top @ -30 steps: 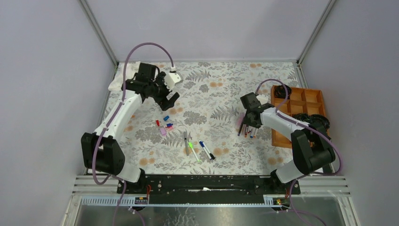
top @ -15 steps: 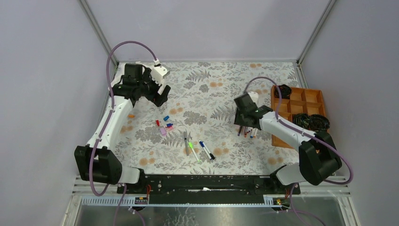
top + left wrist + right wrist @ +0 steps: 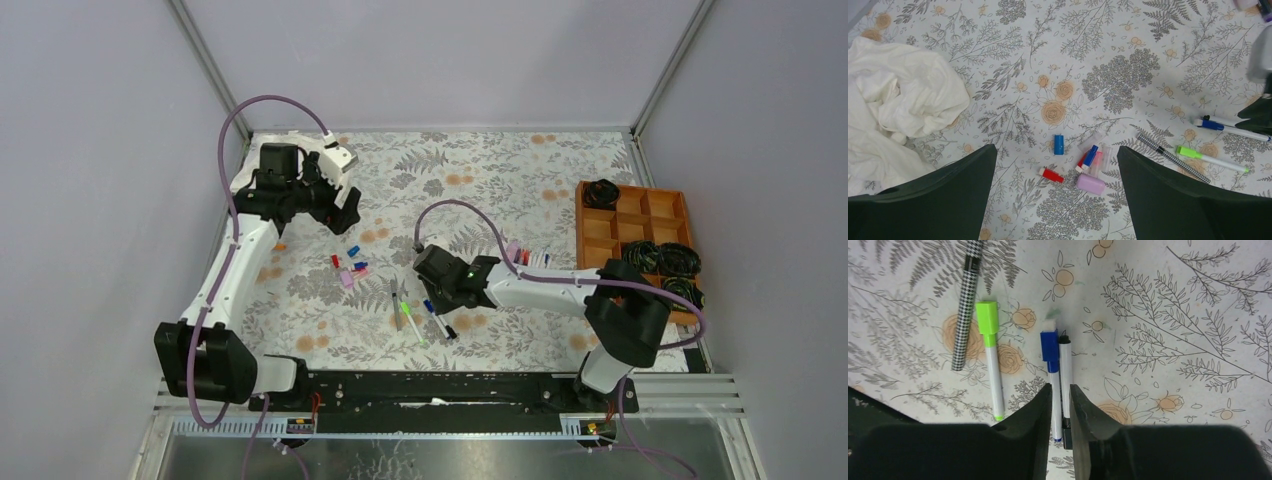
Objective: Open the pen caps
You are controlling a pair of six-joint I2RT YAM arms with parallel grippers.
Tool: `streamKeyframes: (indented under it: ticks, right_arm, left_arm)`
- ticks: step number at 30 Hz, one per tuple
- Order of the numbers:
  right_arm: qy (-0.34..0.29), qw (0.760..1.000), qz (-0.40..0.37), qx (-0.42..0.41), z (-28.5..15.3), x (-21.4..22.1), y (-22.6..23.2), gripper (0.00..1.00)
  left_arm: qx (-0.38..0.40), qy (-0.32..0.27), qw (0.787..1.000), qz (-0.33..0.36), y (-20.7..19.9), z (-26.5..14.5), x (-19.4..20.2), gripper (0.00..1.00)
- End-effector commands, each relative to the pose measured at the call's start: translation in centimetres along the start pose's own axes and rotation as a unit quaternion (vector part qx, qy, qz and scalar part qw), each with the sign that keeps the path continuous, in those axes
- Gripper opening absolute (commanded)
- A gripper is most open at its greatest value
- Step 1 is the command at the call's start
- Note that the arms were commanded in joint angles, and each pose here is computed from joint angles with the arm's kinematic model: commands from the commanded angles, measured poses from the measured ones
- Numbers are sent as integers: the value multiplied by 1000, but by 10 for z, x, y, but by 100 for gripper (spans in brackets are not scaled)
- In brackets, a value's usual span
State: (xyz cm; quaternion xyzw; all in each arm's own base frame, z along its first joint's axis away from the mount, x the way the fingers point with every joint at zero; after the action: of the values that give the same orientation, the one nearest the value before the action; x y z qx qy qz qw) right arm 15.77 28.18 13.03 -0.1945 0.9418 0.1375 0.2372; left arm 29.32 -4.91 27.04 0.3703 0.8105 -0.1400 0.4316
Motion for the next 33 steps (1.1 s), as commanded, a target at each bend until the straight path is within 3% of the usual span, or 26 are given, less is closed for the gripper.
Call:
streamKeyframes:
  ticks: [1, 8, 19, 33]
  right_arm:
    - [3, 1000, -10, 10, 7, -1, 4, 25]
    - [18, 999, -15, 27, 14, 10, -2, 21]
    - [49, 998, -23, 30, 27, 28, -3, 28]
    - [72, 988, -34, 134, 46, 34, -28, 24]
  left_arm:
    - [8, -13, 1000, 8, -2, -4, 0, 98]
    - [22, -16, 1000, 8, -5, -2, 2, 98]
    - [33, -8, 999, 7, -6, 0, 5, 99]
    - [43, -6, 999, 11, -9, -3, 5, 99]
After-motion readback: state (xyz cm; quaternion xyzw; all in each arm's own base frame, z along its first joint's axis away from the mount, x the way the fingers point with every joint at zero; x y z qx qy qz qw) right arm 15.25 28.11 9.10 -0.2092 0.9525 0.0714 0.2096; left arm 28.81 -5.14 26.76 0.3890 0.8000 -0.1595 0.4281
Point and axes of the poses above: each gripper's point midway between its finger pads, its own z axis out along the fingers, its own y axis along the line the jaws close on, x = y × z, the point moved 9 cm from there along -z, back along the fingers, and after that the axes turned 3 degrees about z, right-handed, at the moved point
